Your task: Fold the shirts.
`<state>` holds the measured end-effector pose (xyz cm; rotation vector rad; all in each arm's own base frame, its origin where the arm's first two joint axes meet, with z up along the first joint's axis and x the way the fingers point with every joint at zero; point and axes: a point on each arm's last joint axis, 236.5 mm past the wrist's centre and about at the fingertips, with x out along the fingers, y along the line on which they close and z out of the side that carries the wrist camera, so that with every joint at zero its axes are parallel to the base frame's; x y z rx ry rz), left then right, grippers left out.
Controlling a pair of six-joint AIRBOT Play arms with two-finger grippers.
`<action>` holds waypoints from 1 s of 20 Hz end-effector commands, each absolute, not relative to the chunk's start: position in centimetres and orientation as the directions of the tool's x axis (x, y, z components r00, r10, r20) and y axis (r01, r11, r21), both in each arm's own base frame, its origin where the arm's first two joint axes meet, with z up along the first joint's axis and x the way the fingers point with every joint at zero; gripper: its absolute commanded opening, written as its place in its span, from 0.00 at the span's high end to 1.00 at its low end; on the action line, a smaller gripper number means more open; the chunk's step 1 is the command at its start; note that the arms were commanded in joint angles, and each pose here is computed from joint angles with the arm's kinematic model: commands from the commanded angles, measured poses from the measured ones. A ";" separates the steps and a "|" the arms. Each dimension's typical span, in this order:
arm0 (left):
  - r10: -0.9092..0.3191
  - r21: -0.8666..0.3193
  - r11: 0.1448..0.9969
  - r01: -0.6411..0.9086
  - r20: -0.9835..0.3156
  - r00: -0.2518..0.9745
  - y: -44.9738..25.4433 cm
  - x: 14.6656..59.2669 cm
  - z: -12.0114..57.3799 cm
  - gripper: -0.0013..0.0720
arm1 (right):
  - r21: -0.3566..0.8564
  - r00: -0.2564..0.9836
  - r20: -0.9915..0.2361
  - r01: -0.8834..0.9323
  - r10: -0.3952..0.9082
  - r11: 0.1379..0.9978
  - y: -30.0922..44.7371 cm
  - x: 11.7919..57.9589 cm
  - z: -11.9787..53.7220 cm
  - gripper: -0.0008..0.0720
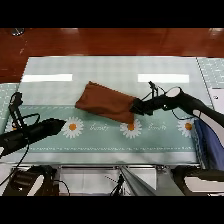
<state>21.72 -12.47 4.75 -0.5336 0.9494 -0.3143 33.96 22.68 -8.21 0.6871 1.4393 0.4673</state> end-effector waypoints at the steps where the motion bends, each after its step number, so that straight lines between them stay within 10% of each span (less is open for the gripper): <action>1: -0.479 -0.560 0.828 0.024 -0.684 0.551 -12.5 21.7 4.7 0.96 | 0.703 0.071 -0.700 -0.105 0.711 0.703 24.8 36.9 -3.0 0.96; 9: -0.479 -0.561 0.828 0.021 -0.686 0.548 -12.5 21.7 4.6 0.96 | 0.500 0.350 -0.722 -0.331 0.597 0.800 17.2 43.9 18.8 0.96; 20: -0.492 -0.575 0.818 0.022 -0.680 0.544 -12.8 21.5 4.7 0.96 | 0.308 0.454 -0.884 0.378 0.116 0.873 -10.3 33.4 23.8 0.96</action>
